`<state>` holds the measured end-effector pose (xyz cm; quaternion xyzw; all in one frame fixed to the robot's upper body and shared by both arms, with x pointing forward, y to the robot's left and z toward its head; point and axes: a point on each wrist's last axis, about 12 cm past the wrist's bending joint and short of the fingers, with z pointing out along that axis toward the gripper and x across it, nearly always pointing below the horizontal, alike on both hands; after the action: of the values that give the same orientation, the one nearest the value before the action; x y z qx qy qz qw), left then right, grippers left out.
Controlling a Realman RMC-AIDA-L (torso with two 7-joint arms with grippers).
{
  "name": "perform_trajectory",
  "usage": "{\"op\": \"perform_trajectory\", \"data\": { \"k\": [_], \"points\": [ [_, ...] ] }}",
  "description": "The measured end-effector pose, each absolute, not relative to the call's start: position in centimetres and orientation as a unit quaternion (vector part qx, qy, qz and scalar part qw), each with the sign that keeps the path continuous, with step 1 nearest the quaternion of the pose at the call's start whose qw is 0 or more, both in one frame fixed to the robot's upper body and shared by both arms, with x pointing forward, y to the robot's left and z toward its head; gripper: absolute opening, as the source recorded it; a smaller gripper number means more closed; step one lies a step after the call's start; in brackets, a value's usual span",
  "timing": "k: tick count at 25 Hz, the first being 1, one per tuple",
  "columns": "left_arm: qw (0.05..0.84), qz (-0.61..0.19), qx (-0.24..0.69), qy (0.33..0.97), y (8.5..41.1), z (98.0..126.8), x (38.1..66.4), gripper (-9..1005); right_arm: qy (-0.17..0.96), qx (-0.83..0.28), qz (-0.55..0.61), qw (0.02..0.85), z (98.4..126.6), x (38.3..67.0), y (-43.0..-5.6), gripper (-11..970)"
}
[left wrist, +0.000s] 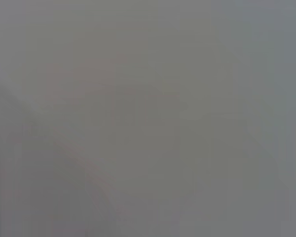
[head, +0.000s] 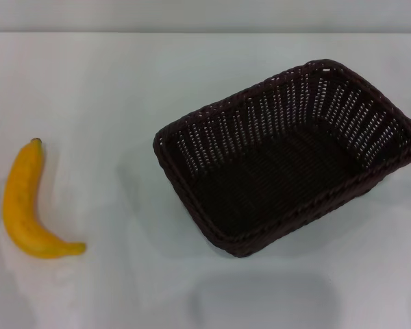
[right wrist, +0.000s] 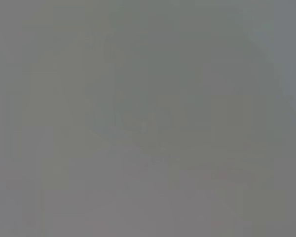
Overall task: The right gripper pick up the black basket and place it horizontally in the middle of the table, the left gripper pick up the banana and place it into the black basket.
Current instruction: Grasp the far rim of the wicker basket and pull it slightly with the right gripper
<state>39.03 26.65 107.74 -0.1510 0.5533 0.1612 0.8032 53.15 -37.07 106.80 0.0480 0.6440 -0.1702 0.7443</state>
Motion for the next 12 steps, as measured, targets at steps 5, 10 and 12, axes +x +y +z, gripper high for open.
{"op": "perform_trajectory", "data": {
  "k": [5,10,12],
  "points": [
    [0.801,0.158,-0.149,0.557,26.56,107.67,39.16,880,0.645,0.049,-0.172,0.743,106.67,53.05,-37.11,832],
    [0.801,0.158,-0.147,0.558,26.61,107.61,39.16,880,0.645,0.048,-0.172,0.743,106.65,53.01,-37.07,825],
    [0.799,0.157,-0.145,0.561,26.61,107.53,39.19,880,0.645,0.048,-0.172,0.743,106.66,53.01,-37.06,823]
  ]
}}
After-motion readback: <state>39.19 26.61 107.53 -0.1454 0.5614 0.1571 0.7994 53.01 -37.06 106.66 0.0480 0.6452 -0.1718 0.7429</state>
